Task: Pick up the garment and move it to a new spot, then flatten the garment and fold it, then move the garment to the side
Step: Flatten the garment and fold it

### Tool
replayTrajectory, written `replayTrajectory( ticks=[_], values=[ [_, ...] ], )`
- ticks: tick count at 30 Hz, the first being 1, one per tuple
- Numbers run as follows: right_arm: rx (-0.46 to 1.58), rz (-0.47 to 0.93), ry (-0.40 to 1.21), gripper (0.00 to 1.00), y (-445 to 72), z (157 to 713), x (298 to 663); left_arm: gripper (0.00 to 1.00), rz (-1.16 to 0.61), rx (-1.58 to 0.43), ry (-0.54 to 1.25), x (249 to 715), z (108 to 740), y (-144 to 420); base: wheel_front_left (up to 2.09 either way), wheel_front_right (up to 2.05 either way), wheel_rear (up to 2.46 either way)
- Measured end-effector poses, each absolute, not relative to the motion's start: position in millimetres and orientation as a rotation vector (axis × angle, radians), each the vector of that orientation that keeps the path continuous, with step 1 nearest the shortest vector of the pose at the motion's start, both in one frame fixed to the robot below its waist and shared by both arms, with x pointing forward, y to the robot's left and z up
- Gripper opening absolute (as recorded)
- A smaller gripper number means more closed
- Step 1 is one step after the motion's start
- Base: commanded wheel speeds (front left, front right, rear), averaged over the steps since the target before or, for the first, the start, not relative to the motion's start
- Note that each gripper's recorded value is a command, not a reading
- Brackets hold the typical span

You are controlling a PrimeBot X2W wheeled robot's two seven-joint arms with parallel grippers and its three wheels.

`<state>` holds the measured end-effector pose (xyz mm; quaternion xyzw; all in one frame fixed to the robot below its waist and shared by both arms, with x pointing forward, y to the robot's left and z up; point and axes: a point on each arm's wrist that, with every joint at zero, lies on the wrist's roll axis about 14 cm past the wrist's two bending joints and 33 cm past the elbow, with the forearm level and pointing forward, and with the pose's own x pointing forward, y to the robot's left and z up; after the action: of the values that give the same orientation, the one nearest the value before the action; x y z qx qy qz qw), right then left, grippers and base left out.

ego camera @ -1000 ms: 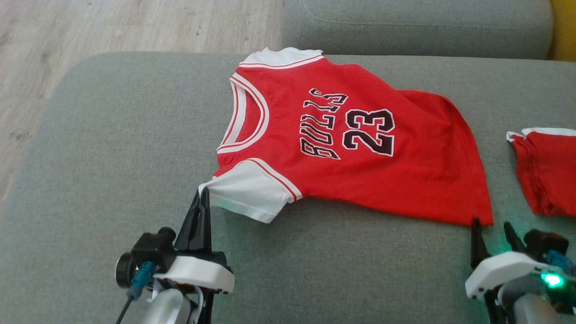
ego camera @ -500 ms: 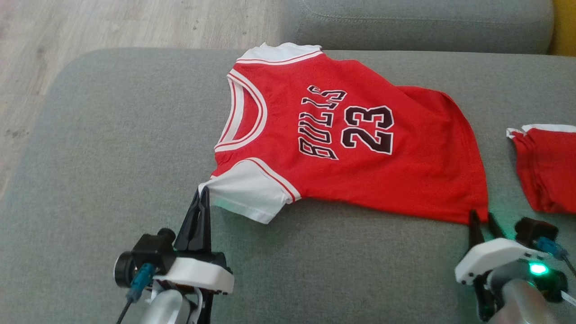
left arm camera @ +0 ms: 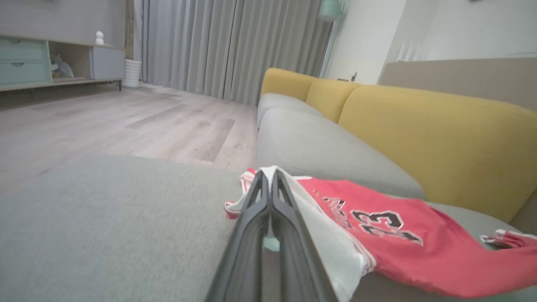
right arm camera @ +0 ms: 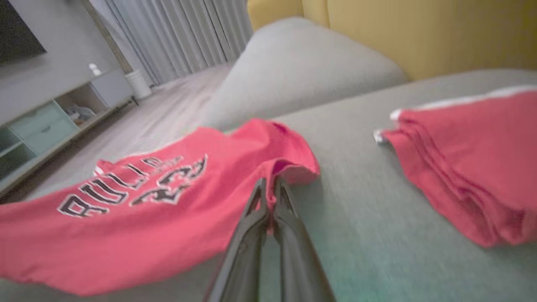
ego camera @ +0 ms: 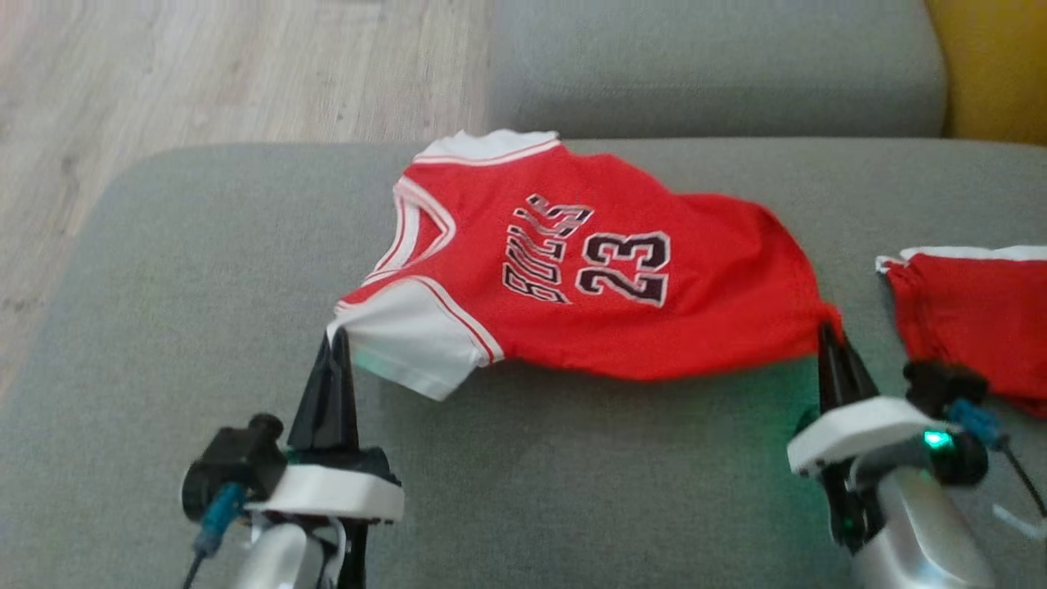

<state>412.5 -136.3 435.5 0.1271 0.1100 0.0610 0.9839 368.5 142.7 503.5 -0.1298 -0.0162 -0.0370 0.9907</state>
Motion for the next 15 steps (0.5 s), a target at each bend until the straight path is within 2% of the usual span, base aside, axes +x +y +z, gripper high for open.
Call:
replayTrajectory(
  ticks=[4, 9, 15],
  values=[
    [0.241, 0.179, 0.003, 0.0, -126, 504, 424, 0.0, -0.104, -0.27, -0.162, 375, 554, 144, 0.0, 0.0, 0.0],
    [0.169, 0.267, -0.231, 0.0, -109, 585, 422, 0.0, -0.18, -0.234, -0.421, 382, 664, 145, 0.0, 0.0, 0.0],
    [0.097, 0.304, -0.491, 0.0, -116, 684, 408, 0.0, -0.21, -0.24, -0.724, 353, 785, 154, 0.0, 0.0, 0.0]
  ],
)
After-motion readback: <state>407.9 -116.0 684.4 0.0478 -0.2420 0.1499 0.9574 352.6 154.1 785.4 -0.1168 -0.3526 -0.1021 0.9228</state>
